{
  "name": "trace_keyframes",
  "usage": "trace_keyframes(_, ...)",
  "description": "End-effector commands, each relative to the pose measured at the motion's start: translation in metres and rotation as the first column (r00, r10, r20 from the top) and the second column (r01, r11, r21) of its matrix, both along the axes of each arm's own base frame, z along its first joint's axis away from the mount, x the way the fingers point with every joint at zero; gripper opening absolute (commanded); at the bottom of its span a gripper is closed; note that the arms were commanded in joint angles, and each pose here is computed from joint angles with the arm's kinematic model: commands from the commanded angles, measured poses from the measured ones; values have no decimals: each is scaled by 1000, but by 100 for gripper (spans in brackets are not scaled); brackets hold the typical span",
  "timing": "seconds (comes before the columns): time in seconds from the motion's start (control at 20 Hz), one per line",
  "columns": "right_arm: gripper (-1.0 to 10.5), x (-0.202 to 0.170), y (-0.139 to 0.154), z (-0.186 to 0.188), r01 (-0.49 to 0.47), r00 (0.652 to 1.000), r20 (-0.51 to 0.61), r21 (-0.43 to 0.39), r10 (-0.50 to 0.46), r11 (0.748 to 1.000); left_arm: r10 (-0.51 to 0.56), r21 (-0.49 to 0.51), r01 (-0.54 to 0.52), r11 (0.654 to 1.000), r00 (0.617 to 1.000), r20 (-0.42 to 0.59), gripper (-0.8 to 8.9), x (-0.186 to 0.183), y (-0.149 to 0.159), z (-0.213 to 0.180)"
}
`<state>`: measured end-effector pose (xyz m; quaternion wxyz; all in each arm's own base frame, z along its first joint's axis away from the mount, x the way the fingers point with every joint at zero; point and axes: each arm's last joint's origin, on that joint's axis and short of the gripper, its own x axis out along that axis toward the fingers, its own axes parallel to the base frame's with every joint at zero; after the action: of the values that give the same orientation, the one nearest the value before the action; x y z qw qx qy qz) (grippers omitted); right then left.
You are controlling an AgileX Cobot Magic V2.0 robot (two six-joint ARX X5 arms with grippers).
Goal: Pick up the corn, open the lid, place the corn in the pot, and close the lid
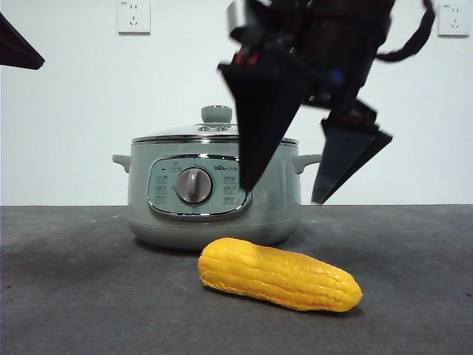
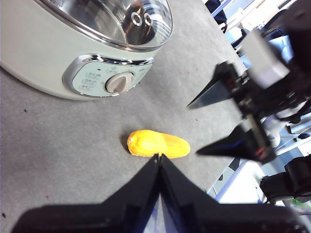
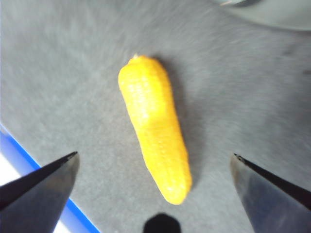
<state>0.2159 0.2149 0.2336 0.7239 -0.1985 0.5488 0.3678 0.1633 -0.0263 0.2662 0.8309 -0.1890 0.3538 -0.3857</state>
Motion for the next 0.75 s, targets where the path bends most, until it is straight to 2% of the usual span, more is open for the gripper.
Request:
trace_keyframes(0.05, 636, -1, 12, -12, -62, 998, -15, -29, 61, 998, -14, 6, 13, 1000, 1000, 10, -4, 0, 0, 1)
trace_keyframes(0.2, 634, -2, 22, -27, -92, 996, -22, -69, 91, 993, -14, 7, 14, 1000, 1000, 6, -4, 0, 0, 1)
trace_keyframes(0.75, 617, 7, 34, -53, -113, 994, -11, -99, 112, 989, -16, 11, 16, 1000, 1000, 3, -4, -1, 0, 0)
